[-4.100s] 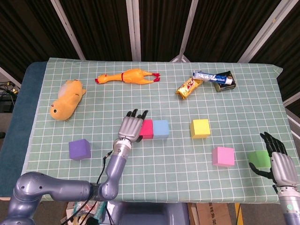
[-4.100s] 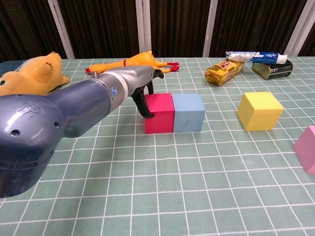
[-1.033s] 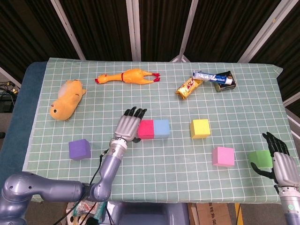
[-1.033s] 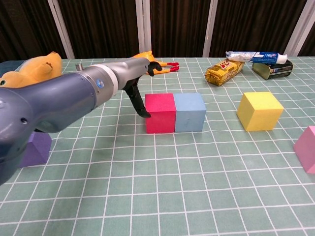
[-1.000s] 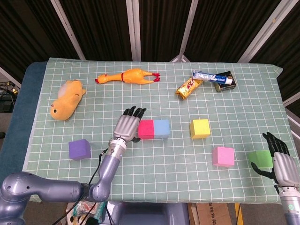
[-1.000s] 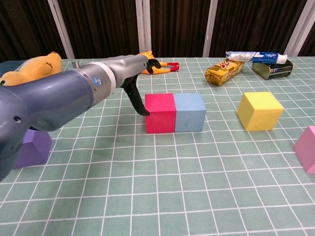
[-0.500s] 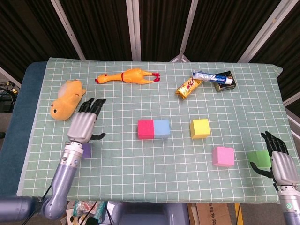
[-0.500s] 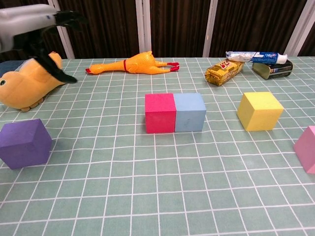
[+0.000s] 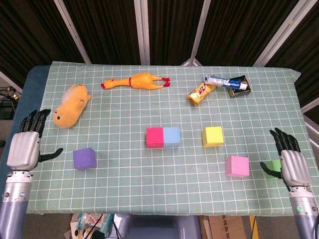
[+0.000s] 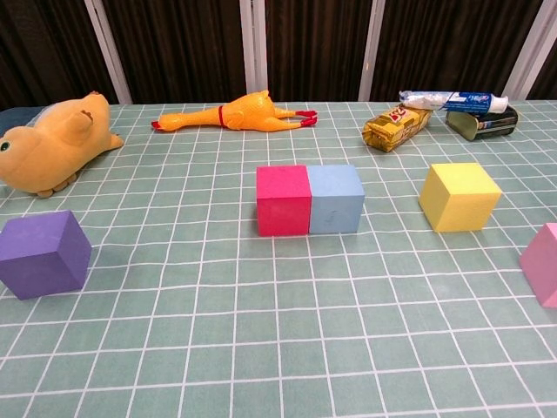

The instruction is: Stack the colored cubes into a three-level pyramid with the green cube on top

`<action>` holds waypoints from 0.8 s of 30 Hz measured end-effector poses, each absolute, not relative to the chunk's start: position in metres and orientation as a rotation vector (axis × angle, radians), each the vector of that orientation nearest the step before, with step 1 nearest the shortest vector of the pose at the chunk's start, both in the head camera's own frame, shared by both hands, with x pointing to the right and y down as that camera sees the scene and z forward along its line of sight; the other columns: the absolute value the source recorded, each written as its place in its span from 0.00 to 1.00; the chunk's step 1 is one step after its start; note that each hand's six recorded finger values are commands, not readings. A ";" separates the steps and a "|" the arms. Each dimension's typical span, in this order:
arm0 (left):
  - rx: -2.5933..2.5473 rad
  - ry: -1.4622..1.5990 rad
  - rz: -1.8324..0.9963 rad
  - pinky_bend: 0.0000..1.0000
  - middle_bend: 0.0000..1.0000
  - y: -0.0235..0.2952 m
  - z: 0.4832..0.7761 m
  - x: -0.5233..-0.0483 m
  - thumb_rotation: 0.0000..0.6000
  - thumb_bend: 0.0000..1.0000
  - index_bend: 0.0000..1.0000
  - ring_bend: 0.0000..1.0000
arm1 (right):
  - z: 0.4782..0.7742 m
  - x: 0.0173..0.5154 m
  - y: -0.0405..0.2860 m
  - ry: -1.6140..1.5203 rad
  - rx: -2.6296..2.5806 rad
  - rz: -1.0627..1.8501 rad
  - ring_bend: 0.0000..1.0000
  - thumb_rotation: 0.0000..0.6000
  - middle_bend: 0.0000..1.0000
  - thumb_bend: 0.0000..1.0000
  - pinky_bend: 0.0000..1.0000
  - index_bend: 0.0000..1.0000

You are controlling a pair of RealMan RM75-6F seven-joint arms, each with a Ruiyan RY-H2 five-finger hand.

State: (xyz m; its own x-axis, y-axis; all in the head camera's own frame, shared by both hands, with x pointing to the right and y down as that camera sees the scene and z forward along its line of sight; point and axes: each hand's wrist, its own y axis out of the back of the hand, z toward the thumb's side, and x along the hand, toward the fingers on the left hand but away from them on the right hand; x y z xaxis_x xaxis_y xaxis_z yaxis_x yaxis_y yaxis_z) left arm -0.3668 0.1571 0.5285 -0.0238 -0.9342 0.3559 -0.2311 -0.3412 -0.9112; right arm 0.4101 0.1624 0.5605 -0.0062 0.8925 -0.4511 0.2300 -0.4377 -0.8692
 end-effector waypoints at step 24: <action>-1.617 1.355 -1.372 0.08 0.06 0.145 0.500 -0.391 1.00 0.07 0.00 0.02 | 0.631 0.322 0.091 -0.744 -1.827 1.577 0.04 1.00 0.10 0.28 0.00 0.00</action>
